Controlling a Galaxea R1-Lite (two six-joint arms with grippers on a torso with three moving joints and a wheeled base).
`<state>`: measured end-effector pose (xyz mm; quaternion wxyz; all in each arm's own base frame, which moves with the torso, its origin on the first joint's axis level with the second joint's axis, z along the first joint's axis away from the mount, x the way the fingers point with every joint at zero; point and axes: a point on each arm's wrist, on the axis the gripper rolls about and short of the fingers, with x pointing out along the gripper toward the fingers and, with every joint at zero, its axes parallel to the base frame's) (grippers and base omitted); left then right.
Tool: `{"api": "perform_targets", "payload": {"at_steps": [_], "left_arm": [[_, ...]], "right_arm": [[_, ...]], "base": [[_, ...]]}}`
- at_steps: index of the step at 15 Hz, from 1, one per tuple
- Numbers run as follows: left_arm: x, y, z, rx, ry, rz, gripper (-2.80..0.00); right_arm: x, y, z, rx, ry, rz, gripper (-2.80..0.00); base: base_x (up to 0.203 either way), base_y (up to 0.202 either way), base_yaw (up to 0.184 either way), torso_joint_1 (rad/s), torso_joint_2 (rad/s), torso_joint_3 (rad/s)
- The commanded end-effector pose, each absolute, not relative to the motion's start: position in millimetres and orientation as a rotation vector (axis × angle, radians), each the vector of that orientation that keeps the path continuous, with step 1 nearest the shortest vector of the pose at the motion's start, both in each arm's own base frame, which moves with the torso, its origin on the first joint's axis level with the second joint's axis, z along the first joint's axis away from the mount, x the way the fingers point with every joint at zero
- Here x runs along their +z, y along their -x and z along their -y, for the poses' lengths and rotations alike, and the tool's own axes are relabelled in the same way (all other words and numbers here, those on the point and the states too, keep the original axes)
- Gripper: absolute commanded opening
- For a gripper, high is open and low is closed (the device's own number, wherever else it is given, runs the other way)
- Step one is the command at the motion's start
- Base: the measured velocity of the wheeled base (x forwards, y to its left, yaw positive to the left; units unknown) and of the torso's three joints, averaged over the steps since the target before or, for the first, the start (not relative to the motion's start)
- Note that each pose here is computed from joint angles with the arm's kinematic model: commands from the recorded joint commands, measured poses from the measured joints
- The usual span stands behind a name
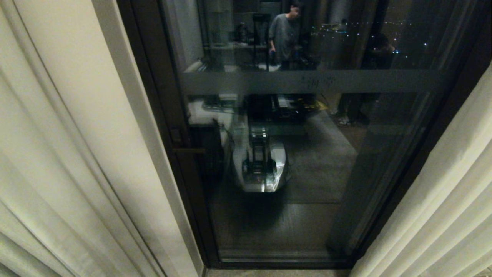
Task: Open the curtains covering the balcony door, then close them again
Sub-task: Pull the inner curtains open on both sides
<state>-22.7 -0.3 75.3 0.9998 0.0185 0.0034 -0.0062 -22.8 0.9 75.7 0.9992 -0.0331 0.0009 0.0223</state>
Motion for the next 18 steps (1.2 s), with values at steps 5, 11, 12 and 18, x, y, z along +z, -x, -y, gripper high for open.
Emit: {"api": "perform_targets", "payload": {"at_steps": [5, 11, 12, 18], "left_arm": [[75.7, 23.0, 0.3, -0.012, -0.035, -0.003, -2.8], [75.3, 22.8, 0.3, -0.012, -0.037, -0.001, -2.8], [75.3, 22.8, 0.3, -0.012, -0.037, -0.001, -2.8], [75.8, 23.0, 0.4, -0.014, -0.04, -0.001, -2.8]], "right_arm": [[75.6, 22.8, -0.9, 0.046, 0.067, -0.002, -2.8], [75.7, 22.8, -0.9, 0.046, 0.067, -0.001, -2.8], [75.6, 22.8, -0.9, 0.046, 0.067, -0.002, -2.8], [75.6, 22.8, -0.9, 0.046, 0.067, -0.002, -2.8]], "base": [[0.0, 0.0, 0.0, 0.0, 0.0, 0.0], [0.001, -0.048, -0.001, -0.001, 0.0, 0.001], [0.0, -0.187, -0.002, 0.005, 0.0, 0.0], [0.0, -0.192, -0.001, 0.001, 0.0, 0.004]]}}
